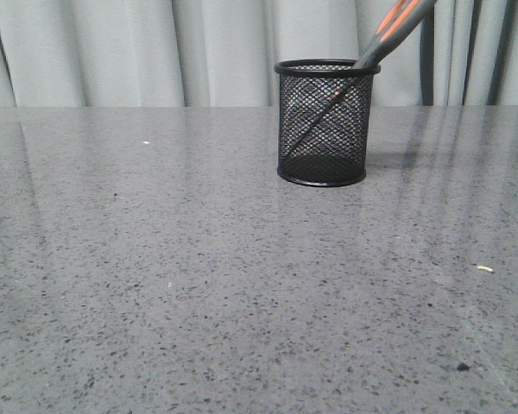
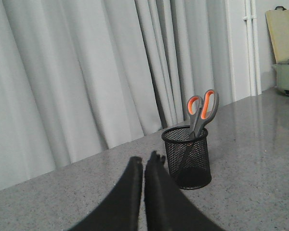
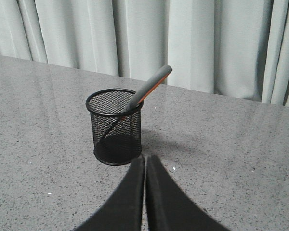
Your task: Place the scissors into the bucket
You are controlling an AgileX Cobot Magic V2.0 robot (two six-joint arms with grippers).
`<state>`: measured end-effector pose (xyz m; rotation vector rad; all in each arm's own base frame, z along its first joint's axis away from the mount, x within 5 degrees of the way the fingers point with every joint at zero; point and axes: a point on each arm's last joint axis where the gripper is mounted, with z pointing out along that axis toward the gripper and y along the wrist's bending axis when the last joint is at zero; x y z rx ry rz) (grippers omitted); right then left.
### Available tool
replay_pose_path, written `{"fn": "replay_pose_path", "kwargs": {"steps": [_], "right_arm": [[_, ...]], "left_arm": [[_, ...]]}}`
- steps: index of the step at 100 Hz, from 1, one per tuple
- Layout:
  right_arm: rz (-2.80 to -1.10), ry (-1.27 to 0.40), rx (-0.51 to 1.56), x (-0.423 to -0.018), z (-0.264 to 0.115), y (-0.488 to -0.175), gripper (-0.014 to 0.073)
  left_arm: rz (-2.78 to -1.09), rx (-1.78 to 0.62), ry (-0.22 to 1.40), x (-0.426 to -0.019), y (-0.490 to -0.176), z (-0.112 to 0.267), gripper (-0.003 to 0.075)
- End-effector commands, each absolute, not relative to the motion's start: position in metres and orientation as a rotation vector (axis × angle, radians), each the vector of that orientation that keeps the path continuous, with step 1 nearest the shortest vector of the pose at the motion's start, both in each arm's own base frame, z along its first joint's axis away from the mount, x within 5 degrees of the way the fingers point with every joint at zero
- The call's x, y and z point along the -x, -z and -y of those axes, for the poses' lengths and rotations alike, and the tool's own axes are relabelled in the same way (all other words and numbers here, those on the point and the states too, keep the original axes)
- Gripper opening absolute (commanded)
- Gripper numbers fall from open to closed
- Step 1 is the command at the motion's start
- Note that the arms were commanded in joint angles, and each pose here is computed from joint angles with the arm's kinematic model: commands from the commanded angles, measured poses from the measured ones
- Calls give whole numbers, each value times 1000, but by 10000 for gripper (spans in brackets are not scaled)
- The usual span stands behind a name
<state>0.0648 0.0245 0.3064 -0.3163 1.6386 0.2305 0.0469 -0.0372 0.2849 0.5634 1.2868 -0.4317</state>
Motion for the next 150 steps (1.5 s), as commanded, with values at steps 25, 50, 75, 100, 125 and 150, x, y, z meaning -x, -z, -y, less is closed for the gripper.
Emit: {"fn": "replay_pose_path", "kwargs": {"steps": [25,50,75,100,125,150], "right_arm": [[-1543,-212,302,-65,-23,-321,-46],[-1543,-212,302,-65,-23,-321,-46],[-1541,-212,301,-65,-23,-321,-46],[-1541,-212,301,-65,-23,-321,-46],[-1541,-212,301,-65,-23,-321,-46],[-1541,-212,301,-65,-23,-321,-46]], "left_arm": [[-1257,-510,206,-50,-270,27,-20],[-1407,-224,51,-53,-216,10,-20],[-1689,-205,-2,-55,-183,7,-20],[-1788,-201,-12,-53,-174,6,-20],[-1788,-201,-12,-53,-174,6,-19],[-1788,-201,-12,-53,-174,6,-20]]}}
